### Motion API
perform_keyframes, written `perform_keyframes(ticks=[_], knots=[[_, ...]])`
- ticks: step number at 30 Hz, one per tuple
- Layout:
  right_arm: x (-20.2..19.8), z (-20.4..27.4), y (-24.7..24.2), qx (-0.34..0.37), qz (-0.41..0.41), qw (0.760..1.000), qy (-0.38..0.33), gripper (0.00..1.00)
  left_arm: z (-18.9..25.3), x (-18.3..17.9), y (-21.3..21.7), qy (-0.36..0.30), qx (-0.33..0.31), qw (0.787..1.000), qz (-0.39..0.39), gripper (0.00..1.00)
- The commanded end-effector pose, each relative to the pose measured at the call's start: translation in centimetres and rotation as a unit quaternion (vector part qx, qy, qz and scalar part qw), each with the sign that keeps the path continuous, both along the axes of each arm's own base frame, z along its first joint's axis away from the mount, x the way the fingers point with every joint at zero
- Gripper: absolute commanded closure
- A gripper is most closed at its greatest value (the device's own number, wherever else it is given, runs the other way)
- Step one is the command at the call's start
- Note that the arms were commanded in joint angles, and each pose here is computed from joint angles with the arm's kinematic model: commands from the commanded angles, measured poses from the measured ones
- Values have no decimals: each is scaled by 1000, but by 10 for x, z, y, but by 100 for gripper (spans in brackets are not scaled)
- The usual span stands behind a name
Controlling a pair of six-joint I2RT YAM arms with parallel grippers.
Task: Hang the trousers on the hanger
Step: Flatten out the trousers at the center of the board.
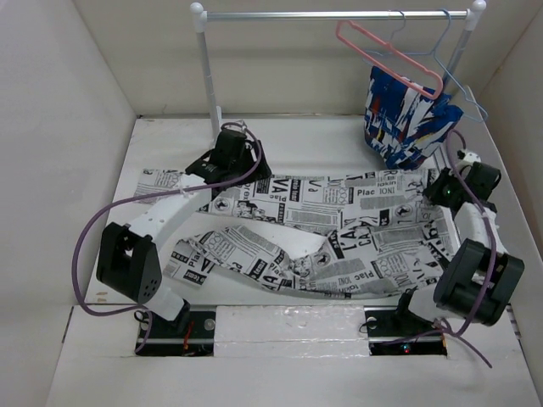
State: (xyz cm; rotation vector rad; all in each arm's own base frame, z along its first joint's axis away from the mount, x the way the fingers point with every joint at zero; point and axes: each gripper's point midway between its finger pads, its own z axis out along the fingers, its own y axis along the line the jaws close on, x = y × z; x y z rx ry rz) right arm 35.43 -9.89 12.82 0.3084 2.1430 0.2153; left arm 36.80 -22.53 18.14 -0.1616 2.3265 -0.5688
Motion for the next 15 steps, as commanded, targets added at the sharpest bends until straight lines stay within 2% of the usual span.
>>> perform_keyframes(ticks=[1,5,6,8,10,11,13,14,15], knots=[[13,12,-42,-29,-50,998,21,100,4,3,14,-5,13,1000,4,33],[4,-8,-73,-50,-97,991,77,100,-17,13,62,16,26,998,57,33],[-1,-12,-83,-45,-111,990,77,100,-26,18,90,26,28,995,90,32],[-1,-17,-85,-40,-116,990,64,100,-32,21,119,31,22,991,126,32],[10,-16,-86,-38,-109,992,42,95,-45,19,161,51,6,981,185,32],[11,-32,-85,-27,-100,993,65,94,-56,14,173,62,-1,977,205,32],[20,-32,-89,-20,-94,992,77,91,-61,10,191,68,-20,969,235,32],[27,-38,-82,-17,-83,993,84,87,-64,11,204,69,-29,963,260,32],[31,-33,-79,-20,-80,993,81,63,-71,6,210,78,-27,959,271,32]])
